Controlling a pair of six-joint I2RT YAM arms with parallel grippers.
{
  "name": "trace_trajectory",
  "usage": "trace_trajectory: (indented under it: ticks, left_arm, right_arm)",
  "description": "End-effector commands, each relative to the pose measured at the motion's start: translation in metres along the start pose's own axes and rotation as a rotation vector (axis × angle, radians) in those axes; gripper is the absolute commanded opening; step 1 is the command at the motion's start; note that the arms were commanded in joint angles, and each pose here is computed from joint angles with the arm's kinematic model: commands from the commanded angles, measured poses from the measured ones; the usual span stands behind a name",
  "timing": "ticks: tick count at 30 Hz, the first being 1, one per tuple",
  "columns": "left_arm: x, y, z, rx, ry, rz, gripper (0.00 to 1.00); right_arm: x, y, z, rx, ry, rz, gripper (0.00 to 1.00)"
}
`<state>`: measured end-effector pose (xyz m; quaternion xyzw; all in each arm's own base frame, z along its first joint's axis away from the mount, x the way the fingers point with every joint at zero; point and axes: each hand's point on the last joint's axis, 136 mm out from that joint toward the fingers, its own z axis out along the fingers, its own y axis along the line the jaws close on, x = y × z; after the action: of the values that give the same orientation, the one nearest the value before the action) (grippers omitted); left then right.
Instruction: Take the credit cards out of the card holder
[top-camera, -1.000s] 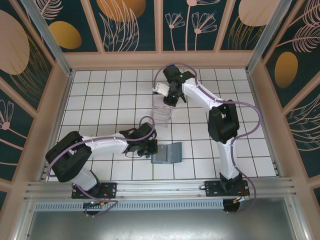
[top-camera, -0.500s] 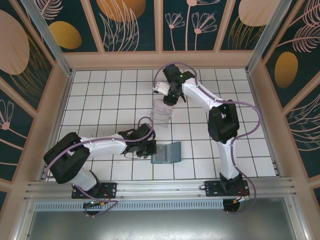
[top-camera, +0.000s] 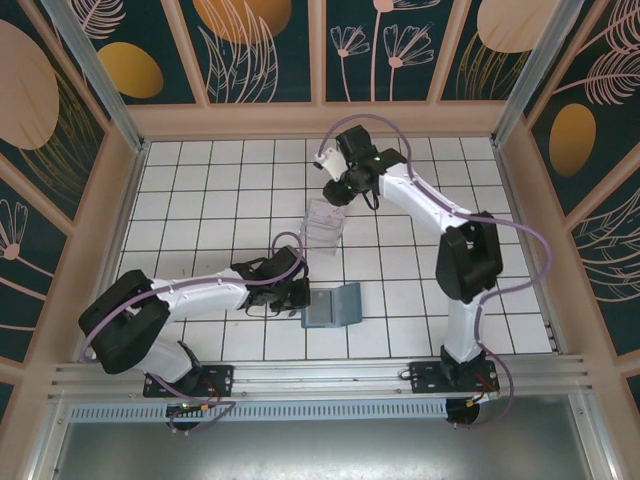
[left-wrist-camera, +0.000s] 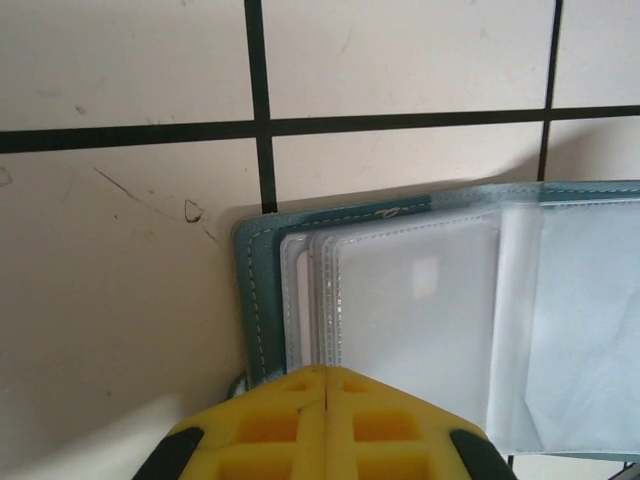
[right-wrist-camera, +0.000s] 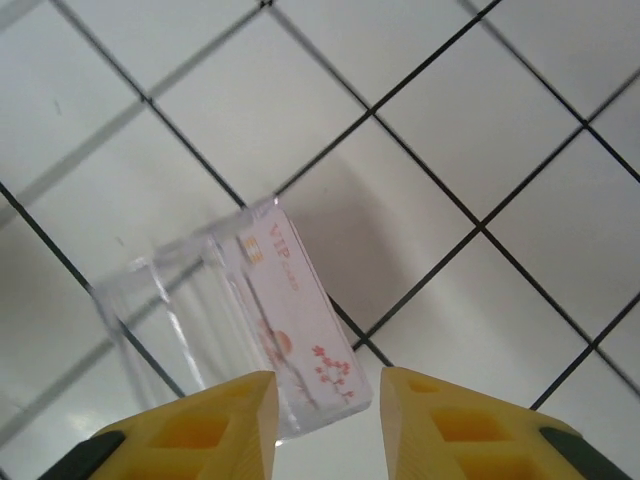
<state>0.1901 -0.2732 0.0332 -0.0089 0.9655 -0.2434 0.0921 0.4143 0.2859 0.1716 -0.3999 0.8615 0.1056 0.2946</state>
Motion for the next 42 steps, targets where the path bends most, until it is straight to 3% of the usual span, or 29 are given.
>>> trace_trajectory:
  ticks: [1, 6, 11, 13, 18, 23, 33, 42]
  left_arm:
    - [0.0, 0.005, -0.005, -0.015, -0.016, -0.013, 0.04]
    - [-0.003, 0.001, -0.01, -0.001, -0.038, -0.015, 0.05]
    - [-0.004, 0.001, -0.01, -0.001, -0.042, -0.014, 0.05]
    - [-0.004, 0.002, -0.01, -0.004, -0.042, -0.01, 0.05]
    - [-0.003, 0.006, -0.009, -0.018, -0.038, -0.009, 0.05]
    - [-0.001, 0.011, -0.01, -0.022, -0.048, -0.013, 0.05]
    - [0.001, 0.01, -0.008, 0.064, -0.09, -0.056, 0.05]
    - [-0.01, 0.01, -0.026, 0.092, -0.175, -0.078, 0.05]
  right_arm:
    - [-0.022, 0.012, -0.029, -0.025, -0.148, 0.26, 0.35]
    - [0.006, 0.04, -0.04, -0.077, -0.141, 0.51, 0.34]
    - [0.05, 0.072, -0.034, -0.179, 0.04, 0.793, 0.29]
    - [0.061, 0.096, -0.033, -0.227, 0.073, 0.795, 0.29]
    - [0.091, 0.124, -0.032, -0.128, 0.162, 0.794, 0.3]
    - [0.111, 0.155, -0.033, -0.13, 0.208, 0.791, 0.3]
    - [0.143, 0.164, -0.045, -0.093, 0.216, 0.82, 0.3]
    - [0.169, 0.184, -0.04, -0.058, 0.301, 0.761, 0.31]
